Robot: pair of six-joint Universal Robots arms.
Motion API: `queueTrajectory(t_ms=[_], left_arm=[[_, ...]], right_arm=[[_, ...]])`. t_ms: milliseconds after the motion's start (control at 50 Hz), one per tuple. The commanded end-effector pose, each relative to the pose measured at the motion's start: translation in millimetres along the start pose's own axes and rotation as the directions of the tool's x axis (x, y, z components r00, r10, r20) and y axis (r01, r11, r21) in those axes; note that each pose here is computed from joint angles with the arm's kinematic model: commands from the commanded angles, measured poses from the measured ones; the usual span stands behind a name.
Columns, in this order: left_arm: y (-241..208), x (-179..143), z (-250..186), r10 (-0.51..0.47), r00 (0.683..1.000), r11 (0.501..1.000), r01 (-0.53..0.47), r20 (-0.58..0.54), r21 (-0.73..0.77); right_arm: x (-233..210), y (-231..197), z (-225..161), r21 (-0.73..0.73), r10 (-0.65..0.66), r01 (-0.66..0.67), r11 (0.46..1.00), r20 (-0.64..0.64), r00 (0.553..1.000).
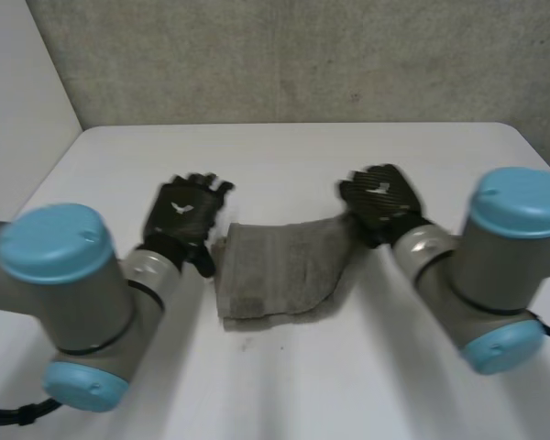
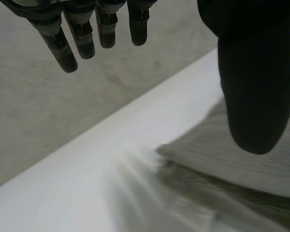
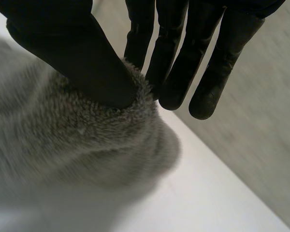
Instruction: Fold the laundry
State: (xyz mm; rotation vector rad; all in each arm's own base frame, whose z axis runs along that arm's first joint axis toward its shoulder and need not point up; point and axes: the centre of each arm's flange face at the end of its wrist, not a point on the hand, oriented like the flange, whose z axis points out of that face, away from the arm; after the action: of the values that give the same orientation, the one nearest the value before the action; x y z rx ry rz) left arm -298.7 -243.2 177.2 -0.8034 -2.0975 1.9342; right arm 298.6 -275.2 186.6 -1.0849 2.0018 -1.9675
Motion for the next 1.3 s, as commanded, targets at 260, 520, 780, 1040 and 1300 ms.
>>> queueTrajectory(t_ms=[260,520,780,1040,1300], left_arm=[[-6.7,-75.2,-27.2,-0.105,0.972,0.994,0.107,0.209,0.002],[-41.0,-39.3,5.1,-0.332,0.943,0.941,0.33,0.012,0.077],[18.7,10.3,37.7,-0.351,0.936,0.915,0.345,0.008,-0.207],[45.3,7.9,24.7,-0.32,0.944,0.9,0.328,0.076,-0.288],[-17.1,-6.0,12.2,-0.184,0.982,0.973,0.188,0.036,-0.133]], right_arm=[[-147.8,-37.5,-15.2,0.073,-0.003,-0.022,0.997,0.328,0.945],[-45.6,-62.4,-6.3,0.019,0.203,-0.203,0.979,0.035,0.979],[-65.0,-8.1,21.6,-0.218,0.265,-0.228,0.949,0.159,0.951],[-77.7,23.4,32.3,-0.284,0.263,-0.205,0.937,0.186,0.947],[-27.5,-63.1,21.2,-0.047,0.241,-0.237,0.97,0.099,0.965]])
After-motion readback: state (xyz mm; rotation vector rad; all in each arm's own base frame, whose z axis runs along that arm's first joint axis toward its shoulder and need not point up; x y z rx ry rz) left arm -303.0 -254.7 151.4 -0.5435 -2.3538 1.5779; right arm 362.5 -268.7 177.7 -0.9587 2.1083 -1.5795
